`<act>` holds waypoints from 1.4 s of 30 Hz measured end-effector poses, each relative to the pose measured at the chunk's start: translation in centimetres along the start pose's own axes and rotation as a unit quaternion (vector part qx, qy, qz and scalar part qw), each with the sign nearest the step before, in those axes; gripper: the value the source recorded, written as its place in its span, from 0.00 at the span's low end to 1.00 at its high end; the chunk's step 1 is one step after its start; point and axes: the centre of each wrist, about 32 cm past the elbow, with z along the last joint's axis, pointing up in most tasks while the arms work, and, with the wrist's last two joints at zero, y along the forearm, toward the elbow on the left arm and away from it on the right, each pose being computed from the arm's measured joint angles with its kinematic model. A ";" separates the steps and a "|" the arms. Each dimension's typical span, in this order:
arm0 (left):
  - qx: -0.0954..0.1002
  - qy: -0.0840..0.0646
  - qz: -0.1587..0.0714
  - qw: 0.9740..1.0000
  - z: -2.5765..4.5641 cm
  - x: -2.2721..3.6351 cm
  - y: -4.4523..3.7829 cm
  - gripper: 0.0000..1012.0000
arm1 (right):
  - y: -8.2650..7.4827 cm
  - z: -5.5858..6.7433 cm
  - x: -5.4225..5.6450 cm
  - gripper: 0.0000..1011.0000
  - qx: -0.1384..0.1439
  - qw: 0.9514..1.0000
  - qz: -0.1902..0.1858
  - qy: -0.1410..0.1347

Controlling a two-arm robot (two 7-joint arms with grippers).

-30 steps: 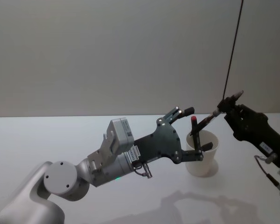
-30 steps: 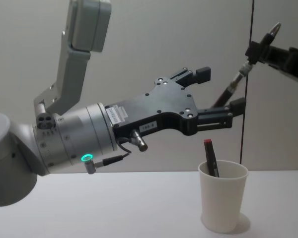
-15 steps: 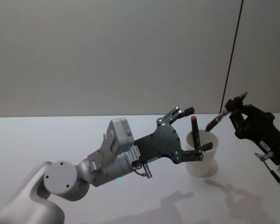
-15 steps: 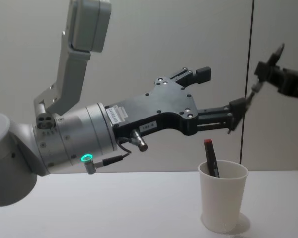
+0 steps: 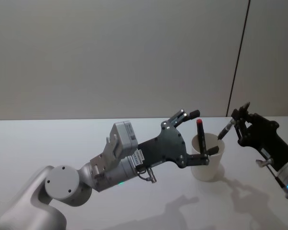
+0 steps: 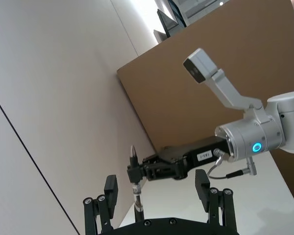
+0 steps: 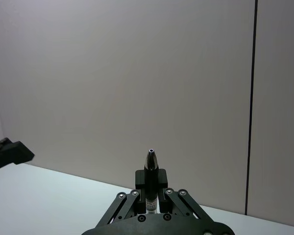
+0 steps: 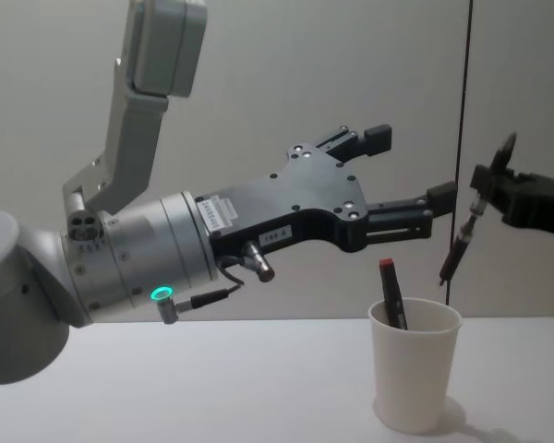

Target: Place the pen into the pen holder.

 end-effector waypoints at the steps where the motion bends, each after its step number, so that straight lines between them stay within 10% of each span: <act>1: 0.000 0.000 0.000 1.000 0.00 0.00 0.00 0.99 | 0.2 -0.2 0.0 0.12 -0.002 1.000 -0.002 -0.003; 9: 0.000 0.000 0.000 1.000 0.00 0.00 0.00 0.99 | 0.7 -1.1 0.0 0.15 -0.013 1.000 -0.011 -0.007; 36: 0.000 0.000 0.000 1.000 0.00 0.00 0.00 0.99 | 1.7 -2.4 -0.1 0.96 -0.026 0.999 -0.016 -0.009; 42: 0.000 0.000 0.000 1.000 0.00 0.00 0.00 0.99 | 1.7 -2.5 -0.1 0.99 -0.026 0.999 -0.017 -0.009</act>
